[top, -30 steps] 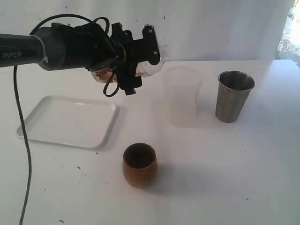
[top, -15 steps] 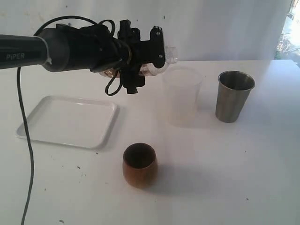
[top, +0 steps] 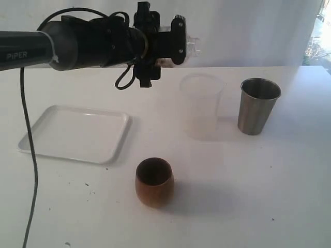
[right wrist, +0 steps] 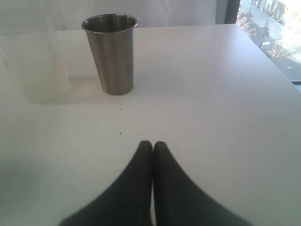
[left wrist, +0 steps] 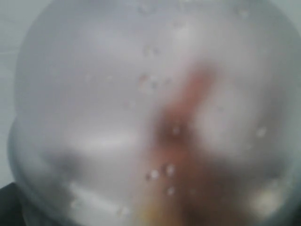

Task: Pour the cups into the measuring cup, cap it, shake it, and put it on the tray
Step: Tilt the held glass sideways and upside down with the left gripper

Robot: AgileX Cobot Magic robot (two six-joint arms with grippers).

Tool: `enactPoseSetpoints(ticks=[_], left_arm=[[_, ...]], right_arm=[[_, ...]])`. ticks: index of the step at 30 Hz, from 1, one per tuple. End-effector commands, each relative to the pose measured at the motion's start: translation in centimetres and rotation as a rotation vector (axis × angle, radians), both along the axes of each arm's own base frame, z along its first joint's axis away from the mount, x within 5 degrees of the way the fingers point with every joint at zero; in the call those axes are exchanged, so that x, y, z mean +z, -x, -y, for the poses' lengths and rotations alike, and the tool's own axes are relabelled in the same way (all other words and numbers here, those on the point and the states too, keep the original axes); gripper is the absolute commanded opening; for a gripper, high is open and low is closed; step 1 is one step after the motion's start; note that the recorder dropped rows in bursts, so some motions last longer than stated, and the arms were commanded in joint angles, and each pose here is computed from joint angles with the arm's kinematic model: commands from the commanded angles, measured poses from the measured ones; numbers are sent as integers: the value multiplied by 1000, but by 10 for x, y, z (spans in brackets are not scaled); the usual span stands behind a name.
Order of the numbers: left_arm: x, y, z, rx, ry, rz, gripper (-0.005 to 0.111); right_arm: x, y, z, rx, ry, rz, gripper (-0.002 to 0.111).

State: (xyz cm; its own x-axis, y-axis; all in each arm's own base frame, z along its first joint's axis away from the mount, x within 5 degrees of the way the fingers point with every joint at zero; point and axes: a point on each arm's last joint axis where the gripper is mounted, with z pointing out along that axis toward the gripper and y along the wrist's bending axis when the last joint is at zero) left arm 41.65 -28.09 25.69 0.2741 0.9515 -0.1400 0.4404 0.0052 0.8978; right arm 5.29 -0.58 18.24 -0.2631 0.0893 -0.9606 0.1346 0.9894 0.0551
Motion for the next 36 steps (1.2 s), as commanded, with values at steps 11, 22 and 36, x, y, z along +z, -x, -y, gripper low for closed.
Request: enactPoseSetpoints(ticks=[11, 22, 36], left_arm=[[18, 10, 16, -103, -134, 147, 0], [20, 10, 16, -119, -209, 199, 0], [-7, 1, 16, -87, -329, 195, 0]], right_arm=[[-1, 0, 0, -8, -2, 14, 0], [-1, 0, 0, -8, -2, 14, 0], [-1, 0, 0, -8, -2, 14, 0]])
